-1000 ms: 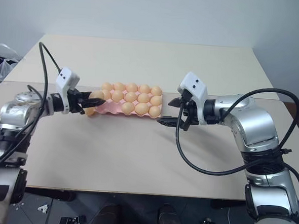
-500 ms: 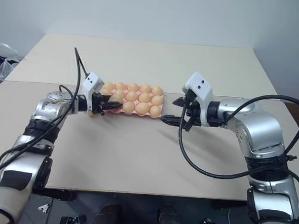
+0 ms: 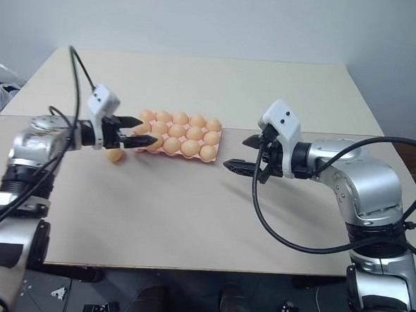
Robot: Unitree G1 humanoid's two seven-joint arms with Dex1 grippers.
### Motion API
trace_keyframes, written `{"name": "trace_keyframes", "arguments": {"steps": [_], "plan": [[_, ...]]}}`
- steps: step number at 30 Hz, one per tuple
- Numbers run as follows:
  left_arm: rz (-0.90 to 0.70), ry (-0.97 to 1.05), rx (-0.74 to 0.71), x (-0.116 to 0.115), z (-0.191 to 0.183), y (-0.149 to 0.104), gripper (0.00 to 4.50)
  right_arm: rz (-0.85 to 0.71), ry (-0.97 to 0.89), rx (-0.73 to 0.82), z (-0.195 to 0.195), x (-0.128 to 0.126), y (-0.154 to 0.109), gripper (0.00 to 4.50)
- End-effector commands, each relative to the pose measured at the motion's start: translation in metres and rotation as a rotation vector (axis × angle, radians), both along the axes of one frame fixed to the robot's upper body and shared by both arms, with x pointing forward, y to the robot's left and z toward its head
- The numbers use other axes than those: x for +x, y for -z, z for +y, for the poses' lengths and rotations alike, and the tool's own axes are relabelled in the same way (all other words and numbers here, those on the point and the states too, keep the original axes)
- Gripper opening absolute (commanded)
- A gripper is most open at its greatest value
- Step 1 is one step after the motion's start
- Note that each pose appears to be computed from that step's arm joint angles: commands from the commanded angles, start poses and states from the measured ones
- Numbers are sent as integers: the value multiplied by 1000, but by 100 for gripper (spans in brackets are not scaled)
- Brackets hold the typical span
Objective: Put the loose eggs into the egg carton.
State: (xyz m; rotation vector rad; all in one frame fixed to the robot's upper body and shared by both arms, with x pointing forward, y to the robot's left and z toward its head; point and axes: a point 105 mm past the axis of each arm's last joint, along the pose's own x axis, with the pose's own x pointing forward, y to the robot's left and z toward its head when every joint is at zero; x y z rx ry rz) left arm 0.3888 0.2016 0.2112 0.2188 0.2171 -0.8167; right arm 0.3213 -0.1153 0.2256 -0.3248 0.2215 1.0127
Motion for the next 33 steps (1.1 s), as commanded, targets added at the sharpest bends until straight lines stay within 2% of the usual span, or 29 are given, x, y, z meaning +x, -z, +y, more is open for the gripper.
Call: {"name": "trace_keyframes", "arguments": {"steps": [1,4,8,13,19,23,26,33], "plan": [[-47,19,-46,-21,9,-23,447,-49,-5,14,-1,-4,-12,450],[-54,-47,-61,-32,25,-27,447,-41,-22,19,1,-4,-10,450],[-17,-229,-29,-38,54,-19,447,-40,-48,17,4,-6,-10,450],[85,-475,-102,-45,84,-5,447,-35,-76,4,4,-9,-8,450],[76,-605,-152,-39,84,1,447,-73,-135,-22,1,-11,-13,450],[92,-665,-193,-24,79,6,447,-190,-161,37,-6,-10,-40,450],[110,-677,-203,-16,73,9,447,-219,-191,70,-8,-13,-52,450],[148,-717,-209,-9,77,13,447,-199,-296,158,-11,-28,-60,450]]}}
